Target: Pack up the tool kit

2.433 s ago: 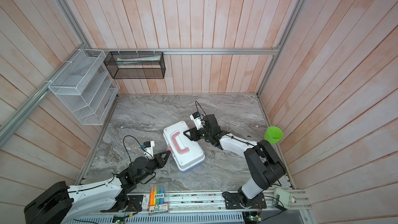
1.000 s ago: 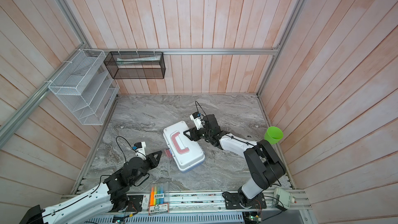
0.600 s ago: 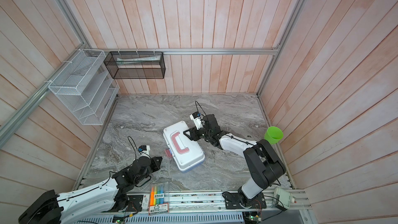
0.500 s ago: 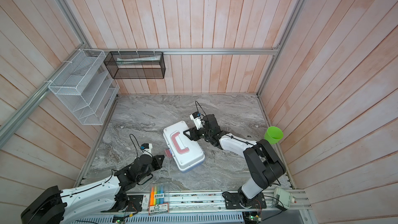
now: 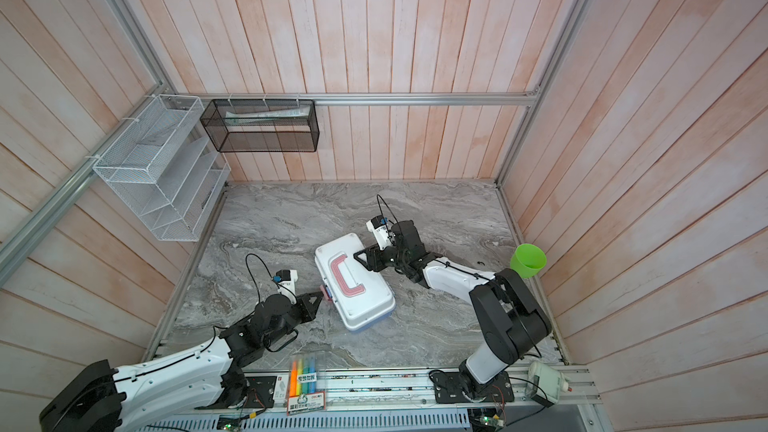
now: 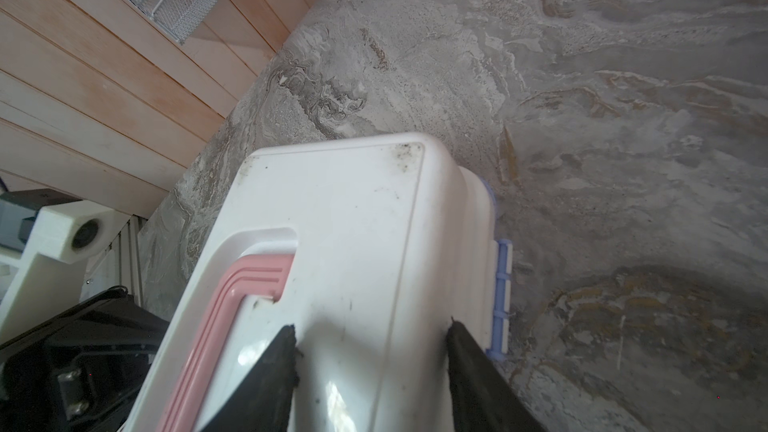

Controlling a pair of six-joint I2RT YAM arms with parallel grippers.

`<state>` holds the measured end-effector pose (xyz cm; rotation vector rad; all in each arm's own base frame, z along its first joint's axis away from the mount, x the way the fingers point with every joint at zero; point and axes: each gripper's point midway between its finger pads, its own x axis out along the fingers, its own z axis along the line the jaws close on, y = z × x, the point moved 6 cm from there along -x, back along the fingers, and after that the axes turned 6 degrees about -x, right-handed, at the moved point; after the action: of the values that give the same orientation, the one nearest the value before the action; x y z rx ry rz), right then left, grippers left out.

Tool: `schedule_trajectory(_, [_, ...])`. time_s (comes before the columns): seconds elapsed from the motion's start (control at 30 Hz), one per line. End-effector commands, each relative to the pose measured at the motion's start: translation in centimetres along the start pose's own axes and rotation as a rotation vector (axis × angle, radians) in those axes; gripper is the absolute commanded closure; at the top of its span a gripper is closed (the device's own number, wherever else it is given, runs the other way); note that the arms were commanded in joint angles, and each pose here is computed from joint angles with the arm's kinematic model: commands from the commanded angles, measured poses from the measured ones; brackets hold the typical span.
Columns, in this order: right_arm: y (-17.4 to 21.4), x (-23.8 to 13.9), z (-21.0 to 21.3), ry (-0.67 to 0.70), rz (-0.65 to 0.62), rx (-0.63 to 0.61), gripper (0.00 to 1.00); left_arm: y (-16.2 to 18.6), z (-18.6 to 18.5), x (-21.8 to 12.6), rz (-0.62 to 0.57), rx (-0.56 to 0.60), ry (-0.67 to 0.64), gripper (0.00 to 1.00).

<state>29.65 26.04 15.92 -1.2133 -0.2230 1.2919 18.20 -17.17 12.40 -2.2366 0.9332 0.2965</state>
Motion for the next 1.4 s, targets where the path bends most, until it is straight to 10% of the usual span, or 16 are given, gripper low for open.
schedule_trajectory(0.0, [6.5,1.1,-0.4,0.011,0.252,0.105,0.46,-0.2,-0.5,-0.1,-0.004,0.020,0.030,0.89])
schedule_trajectory(0.53, [6.6,1.1,-0.5,0.008,0.251,0.108,0.45,-1.8,1.0,-2.7,-0.096,0.022,-0.096,0.91])
schedule_trajectory(1.37, [7.0,1.0,-0.4,0.011,0.253,0.114,0.46,-0.6,-2.1,0.9,0.025,0.077,0.047,0.95])
